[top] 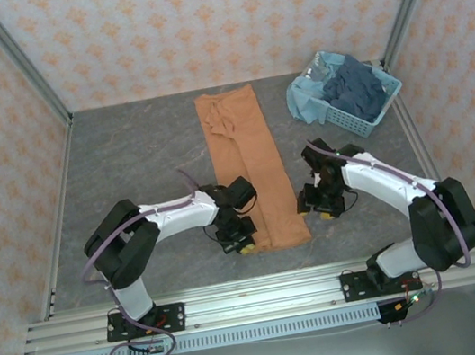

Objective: Fold and stack the t-shirts

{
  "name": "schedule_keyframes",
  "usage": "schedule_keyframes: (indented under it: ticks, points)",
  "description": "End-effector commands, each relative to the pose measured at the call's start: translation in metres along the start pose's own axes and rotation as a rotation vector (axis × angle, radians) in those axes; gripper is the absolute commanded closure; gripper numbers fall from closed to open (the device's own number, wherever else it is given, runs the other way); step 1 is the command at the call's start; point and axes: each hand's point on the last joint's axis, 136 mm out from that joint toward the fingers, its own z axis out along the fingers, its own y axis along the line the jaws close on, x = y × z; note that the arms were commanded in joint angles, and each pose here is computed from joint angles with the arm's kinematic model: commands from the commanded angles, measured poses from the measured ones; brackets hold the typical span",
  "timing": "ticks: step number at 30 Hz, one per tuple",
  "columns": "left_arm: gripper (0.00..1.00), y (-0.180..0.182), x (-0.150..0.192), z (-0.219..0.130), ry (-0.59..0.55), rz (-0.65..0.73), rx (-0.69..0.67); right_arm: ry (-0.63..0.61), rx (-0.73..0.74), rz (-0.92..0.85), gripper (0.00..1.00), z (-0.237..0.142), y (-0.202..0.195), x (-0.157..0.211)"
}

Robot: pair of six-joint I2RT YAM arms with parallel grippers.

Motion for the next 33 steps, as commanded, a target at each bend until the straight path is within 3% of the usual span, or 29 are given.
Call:
schedule_keyframes:
  ticks: [1, 16, 25, 29, 33]
  points:
    - [1.0, 0.037, -0.005, 0.008, -0.062, -0.025, -0.114, 0.065, 0.039, -0.05, 0.43, 0.006, 0.001, 0.021]
    - [1.0, 0.066, 0.006, 0.009, -0.012, 0.001, -0.164, 0.137, 0.102, -0.089, 0.47, 0.044, 0.013, 0.047]
    - [1.0, 0.074, 0.007, 0.005, 0.008, 0.013, -0.175, 0.128, 0.115, -0.051, 0.58, 0.062, 0.014, 0.04]
    - [1.0, 0.077, 0.009, 0.007, 0.021, 0.016, -0.174, 0.144, 0.105, -0.039, 0.72, 0.068, 0.016, 0.043]
    - [1.0, 0.084, 0.016, 0.008, 0.044, 0.029, -0.171, 0.171, 0.112, -0.045, 0.97, 0.067, 0.017, 0.055]
